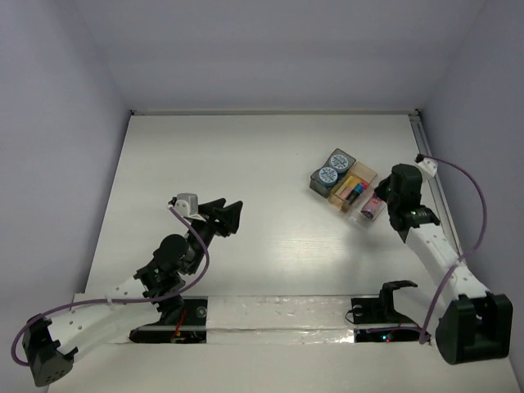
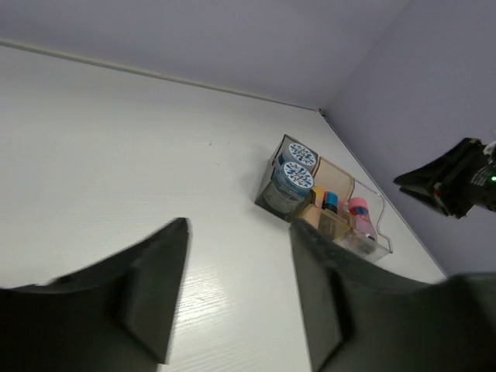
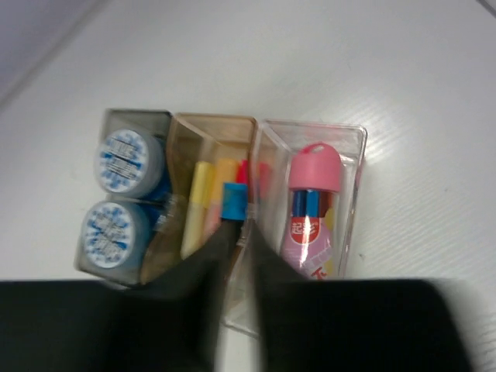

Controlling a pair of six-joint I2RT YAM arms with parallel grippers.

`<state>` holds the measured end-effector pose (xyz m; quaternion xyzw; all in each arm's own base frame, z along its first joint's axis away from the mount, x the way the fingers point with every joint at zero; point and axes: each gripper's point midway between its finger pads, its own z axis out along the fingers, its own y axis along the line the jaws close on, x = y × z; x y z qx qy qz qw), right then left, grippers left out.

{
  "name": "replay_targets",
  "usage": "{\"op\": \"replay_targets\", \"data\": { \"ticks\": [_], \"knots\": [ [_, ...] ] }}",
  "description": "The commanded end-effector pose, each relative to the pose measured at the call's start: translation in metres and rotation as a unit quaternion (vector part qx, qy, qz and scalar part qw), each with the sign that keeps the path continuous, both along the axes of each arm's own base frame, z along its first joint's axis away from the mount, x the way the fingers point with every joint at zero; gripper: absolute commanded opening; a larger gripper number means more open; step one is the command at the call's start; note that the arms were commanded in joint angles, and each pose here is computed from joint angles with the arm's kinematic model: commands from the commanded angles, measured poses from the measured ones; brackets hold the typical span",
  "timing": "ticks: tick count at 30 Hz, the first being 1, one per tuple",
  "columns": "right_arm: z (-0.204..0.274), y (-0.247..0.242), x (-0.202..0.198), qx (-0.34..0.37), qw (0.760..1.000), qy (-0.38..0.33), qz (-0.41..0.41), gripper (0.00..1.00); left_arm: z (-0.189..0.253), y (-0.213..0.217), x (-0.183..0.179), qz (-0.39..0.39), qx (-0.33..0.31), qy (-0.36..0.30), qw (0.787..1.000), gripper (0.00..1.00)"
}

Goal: Sort the stationery into containers
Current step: Reset both arms

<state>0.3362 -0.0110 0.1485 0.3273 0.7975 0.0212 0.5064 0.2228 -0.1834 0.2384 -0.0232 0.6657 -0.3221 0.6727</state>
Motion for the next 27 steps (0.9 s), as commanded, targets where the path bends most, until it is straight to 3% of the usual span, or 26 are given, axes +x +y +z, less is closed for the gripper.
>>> {"op": "replay_targets", "data": {
  "ticks": [1,2,4,5,6,7,13,17,19,23,27],
  "knots": [
    [0.070,-0.001,-0.004,-0.001,0.993,-0.114,0.011,0.00,0.023,0.000,-0.001,-0.004,-0.025,-0.025,0.999,0.55],
    [0.084,0.002,-0.008,-0.002,0.991,-0.134,0.022,0.00,0.024,-0.001,-0.003,-0.010,-0.024,-0.028,0.999,0.64],
    [0.130,0.012,-0.026,0.001,0.977,-0.204,0.060,0.00,0.026,-0.001,-0.003,-0.011,-0.027,-0.033,0.999,0.73],
    [0.152,0.015,-0.033,0.001,0.970,-0.234,0.071,0.00,0.029,-0.001,-0.004,-0.012,-0.030,-0.034,0.999,0.88],
    [0.169,0.020,-0.042,0.003,0.962,-0.258,0.088,0.00,0.031,-0.002,-0.005,-0.015,-0.032,-0.036,0.999,0.97],
    [0.199,0.020,-0.060,0.001,0.949,-0.303,0.093,0.00,0.031,-0.003,-0.006,-0.021,-0.034,-0.038,0.999,0.99],
    [0.263,0.030,-0.117,0.005,0.906,-0.404,0.130,0.00,0.049,-0.007,-0.008,-0.032,-0.062,-0.029,0.997,0.99],
    [0.278,0.029,-0.144,0.005,0.891,-0.434,0.133,0.03,0.093,-0.007,-0.019,-0.059,-0.107,-0.045,0.991,0.99],
    [0.280,0.028,-0.151,0.000,0.887,-0.443,0.132,0.14,0.110,-0.004,-0.024,-0.065,-0.124,-0.059,0.988,0.99],
    [0.262,0.036,-0.143,0.021,0.895,-0.421,0.149,0.26,0.128,0.004,-0.029,-0.067,-0.165,-0.075,0.981,0.99],
    [0.254,0.057,-0.135,0.030,0.888,-0.412,0.203,0.38,0.127,-0.006,-0.028,-0.080,-0.161,-0.069,0.981,0.99]
  ]
}}
